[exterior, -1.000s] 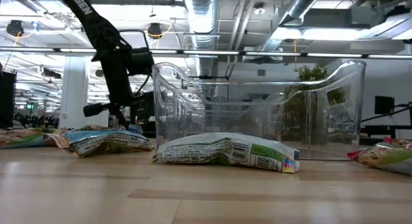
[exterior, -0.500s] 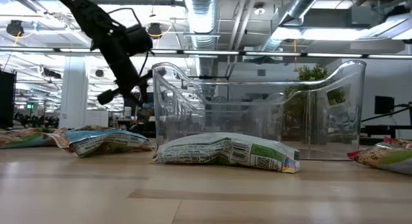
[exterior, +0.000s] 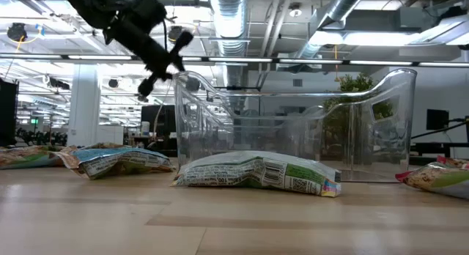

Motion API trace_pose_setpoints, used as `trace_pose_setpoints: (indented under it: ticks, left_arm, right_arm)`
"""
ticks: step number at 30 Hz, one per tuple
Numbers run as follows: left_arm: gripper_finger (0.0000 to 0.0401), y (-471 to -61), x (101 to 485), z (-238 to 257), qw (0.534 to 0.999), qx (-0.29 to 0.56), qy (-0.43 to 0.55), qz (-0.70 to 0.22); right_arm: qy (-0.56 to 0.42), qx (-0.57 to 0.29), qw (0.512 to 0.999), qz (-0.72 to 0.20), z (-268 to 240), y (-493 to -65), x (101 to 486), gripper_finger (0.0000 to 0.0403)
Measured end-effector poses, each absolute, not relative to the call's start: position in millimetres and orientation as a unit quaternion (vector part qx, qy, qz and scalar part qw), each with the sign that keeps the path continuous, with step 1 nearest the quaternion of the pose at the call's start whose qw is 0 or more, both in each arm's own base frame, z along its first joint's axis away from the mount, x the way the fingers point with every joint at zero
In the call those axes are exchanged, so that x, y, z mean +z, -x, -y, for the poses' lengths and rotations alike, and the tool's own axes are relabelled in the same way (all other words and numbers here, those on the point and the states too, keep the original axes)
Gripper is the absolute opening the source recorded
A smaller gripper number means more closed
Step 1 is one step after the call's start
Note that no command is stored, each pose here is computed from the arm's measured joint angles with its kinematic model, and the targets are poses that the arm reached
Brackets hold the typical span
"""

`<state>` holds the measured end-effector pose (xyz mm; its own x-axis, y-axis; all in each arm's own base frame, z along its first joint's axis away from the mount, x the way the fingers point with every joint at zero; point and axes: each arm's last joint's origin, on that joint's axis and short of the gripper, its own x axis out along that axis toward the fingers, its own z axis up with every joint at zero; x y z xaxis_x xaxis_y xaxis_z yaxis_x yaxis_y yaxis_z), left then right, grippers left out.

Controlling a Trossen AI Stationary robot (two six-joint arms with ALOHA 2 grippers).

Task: Pick and place Granola Bars by type
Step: Put the blue granola bar into the middle transparent bin

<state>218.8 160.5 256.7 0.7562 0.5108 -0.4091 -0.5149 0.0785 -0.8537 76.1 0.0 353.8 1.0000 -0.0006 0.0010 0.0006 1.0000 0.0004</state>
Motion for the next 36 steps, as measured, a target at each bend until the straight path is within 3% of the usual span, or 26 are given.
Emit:
trace_pose_setpoints:
  ticks: [10, 17, 36]
  left_arm:
    - [0.0018, -228.0, 288.9, -151.2, 0.795, 0.240, 0.550, 0.087]
    - [0.0018, -228.3, 288.5, -150.9, 0.798, 0.241, 0.546, 0.084]
    - [0.0018, -238.9, 285.8, -133.9, 0.858, 0.219, 0.465, 0.021]
  right_arm:
    - [0.000, 0.000, 1.000, 0.001, 0.0, -76.1, 353.8, 0.0000]
    - [0.000, 0.000, 1.000, 0.000, 0.0, -76.1, 353.8, 0.0000]
    - [0.000, 0.000, 1.000, 0.001, 0.0, -76.1, 353.8, 0.0000]
